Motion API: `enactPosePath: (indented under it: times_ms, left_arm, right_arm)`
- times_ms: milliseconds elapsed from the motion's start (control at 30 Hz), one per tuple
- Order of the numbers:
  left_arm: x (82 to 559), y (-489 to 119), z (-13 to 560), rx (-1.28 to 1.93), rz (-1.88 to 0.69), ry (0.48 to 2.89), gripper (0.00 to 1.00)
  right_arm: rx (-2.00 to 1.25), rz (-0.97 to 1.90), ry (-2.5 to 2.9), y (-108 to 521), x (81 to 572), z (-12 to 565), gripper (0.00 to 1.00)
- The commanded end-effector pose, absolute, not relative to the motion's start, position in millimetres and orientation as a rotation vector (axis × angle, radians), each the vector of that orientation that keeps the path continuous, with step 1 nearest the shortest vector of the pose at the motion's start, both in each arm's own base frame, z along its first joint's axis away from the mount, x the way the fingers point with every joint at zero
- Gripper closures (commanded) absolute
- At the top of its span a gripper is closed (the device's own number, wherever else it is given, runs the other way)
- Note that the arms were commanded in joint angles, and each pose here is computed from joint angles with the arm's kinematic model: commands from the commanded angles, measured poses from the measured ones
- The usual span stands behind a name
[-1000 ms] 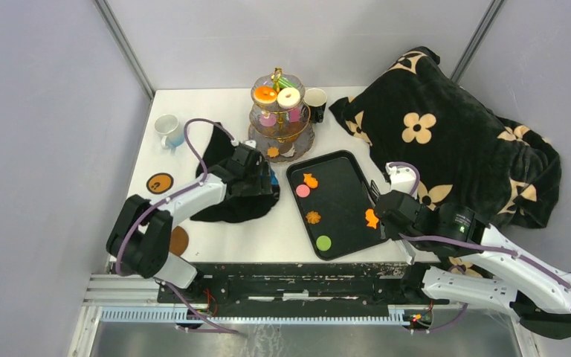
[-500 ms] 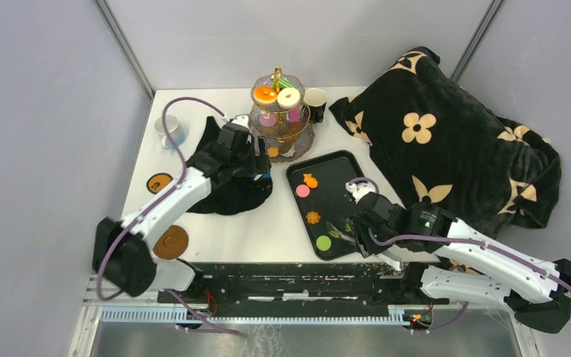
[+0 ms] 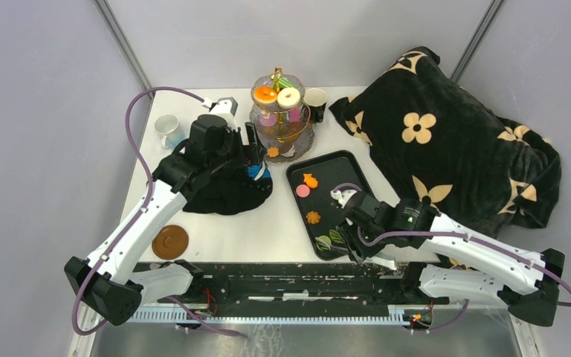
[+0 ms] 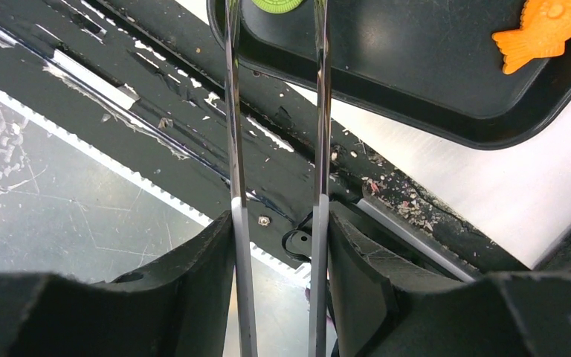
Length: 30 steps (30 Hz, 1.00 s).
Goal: Serve the afternoon tea
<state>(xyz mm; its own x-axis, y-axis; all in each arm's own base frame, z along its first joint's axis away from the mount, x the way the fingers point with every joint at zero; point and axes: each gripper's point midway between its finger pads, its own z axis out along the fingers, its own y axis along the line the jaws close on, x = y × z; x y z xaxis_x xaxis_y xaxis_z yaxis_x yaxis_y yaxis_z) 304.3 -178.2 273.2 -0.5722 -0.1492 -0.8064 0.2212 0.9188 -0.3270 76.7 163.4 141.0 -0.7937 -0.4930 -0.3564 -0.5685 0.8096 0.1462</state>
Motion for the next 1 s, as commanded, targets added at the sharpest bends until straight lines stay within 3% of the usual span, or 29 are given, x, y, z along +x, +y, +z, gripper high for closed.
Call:
enactPosePath:
  times_ms: [0,333,967]
  left_arm:
    - [308,-172,284,0.114,-0.434,2.096,0.1]
    - [311,-173,277,0.109,-0.424,2.109,0.09]
    - [313,-170,276,0.123,-0.392,2.108,0.08]
  right_arm:
    - [-0.819,0.362,2.683,171,81,141,0.49]
    - [-0.868,0.374,2.695,175,79,137,0.48]
    - [-0.791,0.094,2.69,157,103,132,0.51]
